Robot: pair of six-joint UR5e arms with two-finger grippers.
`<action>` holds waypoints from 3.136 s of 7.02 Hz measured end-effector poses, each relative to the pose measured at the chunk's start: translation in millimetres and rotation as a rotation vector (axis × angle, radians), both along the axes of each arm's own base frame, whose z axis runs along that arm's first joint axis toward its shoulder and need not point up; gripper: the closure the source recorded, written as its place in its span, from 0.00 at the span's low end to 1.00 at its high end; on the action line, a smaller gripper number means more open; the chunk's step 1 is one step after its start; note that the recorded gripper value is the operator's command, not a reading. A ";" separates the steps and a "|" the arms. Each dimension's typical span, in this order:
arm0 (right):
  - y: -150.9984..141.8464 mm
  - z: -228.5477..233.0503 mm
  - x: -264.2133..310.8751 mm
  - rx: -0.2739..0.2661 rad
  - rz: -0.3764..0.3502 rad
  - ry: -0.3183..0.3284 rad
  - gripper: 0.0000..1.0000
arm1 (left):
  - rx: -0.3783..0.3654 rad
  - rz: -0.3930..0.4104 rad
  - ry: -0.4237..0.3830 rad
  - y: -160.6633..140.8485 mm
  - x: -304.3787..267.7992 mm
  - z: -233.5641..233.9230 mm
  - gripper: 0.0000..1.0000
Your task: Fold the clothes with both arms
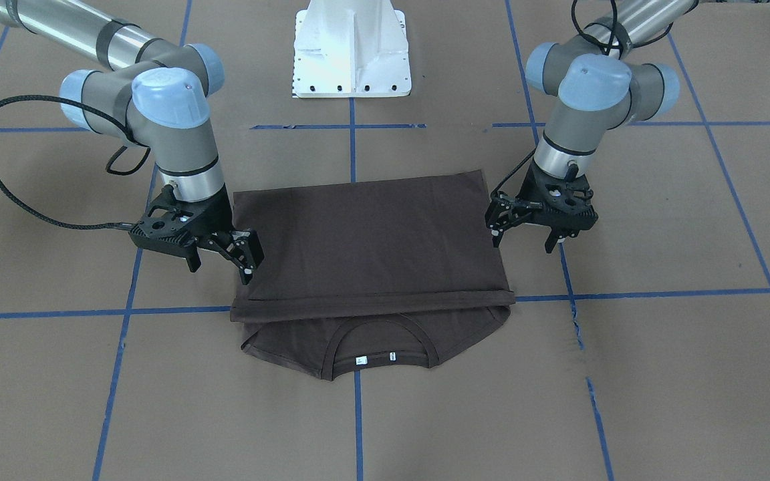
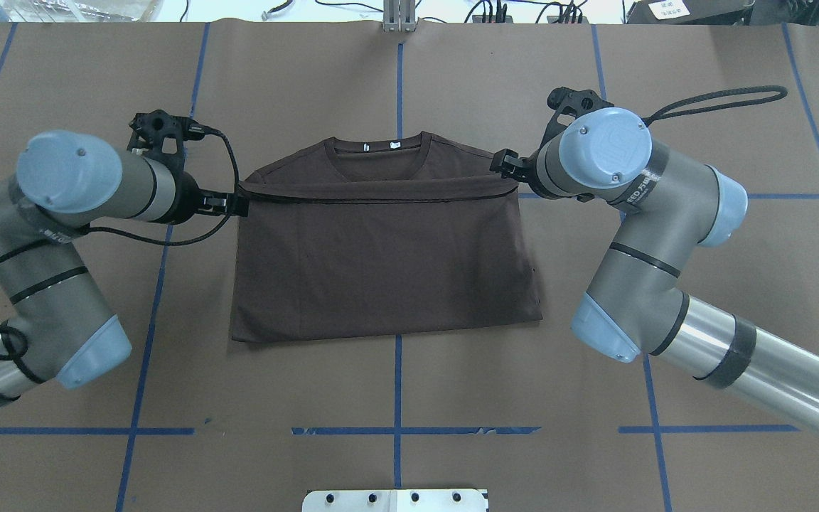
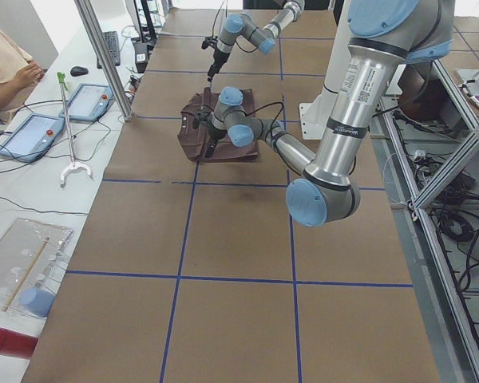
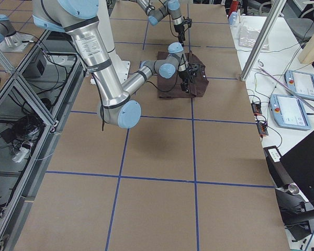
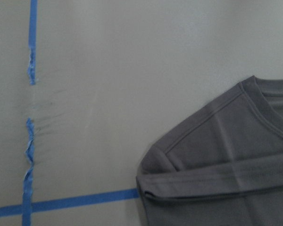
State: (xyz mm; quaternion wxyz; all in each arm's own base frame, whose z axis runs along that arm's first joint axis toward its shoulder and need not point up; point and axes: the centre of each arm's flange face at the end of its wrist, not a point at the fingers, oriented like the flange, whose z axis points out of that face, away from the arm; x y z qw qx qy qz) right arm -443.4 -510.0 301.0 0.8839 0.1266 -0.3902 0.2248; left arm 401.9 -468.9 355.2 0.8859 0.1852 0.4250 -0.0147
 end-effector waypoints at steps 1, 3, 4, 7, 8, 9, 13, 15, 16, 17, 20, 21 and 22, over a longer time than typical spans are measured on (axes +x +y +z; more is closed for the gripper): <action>4.2 -1.6 5.6 0.009 -0.009 -0.005 0.00 | -0.046 0.001 0.057 39.1 5.4 8.1 0.36; 6.1 -2.2 8.4 0.014 -0.013 -0.007 0.00 | -0.155 -0.030 0.139 98.9 39.2 14.0 0.41; 6.3 -2.7 8.7 0.015 -0.013 -0.007 0.00 | -0.189 -0.035 0.153 116.3 51.4 15.0 0.41; 6.0 -3.3 9.1 0.015 -0.012 -0.006 0.00 | -0.217 -0.029 0.150 135.2 63.9 19.6 0.44; 5.8 -3.3 9.3 0.015 -0.011 -0.006 0.00 | -0.221 -0.028 0.142 137.4 64.0 23.9 0.61; 5.4 -3.3 9.8 0.015 -0.011 -0.006 0.00 | -0.223 -0.025 0.138 139.2 64.4 26.0 1.00; 4.7 -1.6 9.2 0.014 -0.011 -0.003 0.00 | -0.220 -0.014 0.136 143.1 65.1 25.8 1.00; 4.4 -0.3 8.5 0.013 -0.011 0.000 0.00 | -0.177 0.005 0.119 135.8 58.7 26.5 1.00; 4.6 -0.2 8.1 0.013 -0.011 0.000 0.00 | -0.118 -0.002 0.082 111.0 45.0 34.6 1.00; 4.7 -0.4 7.8 0.013 -0.011 -0.001 0.00 | -0.049 -0.034 0.021 64.6 21.2 49.7 1.00; 5.8 -3.7 6.8 0.014 -0.009 -0.008 0.00 | 0.049 -0.153 -0.147 -118.2 -10.8 80.5 1.00; 6.1 -6.2 6.8 0.015 -0.008 -0.012 0.00 | 0.063 -0.191 -0.172 -182.4 -3.6 84.1 1.00; 6.4 -9.3 7.2 0.017 -0.006 -0.018 0.00 | 0.079 -0.226 -0.184 -228.2 3.6 82.5 1.00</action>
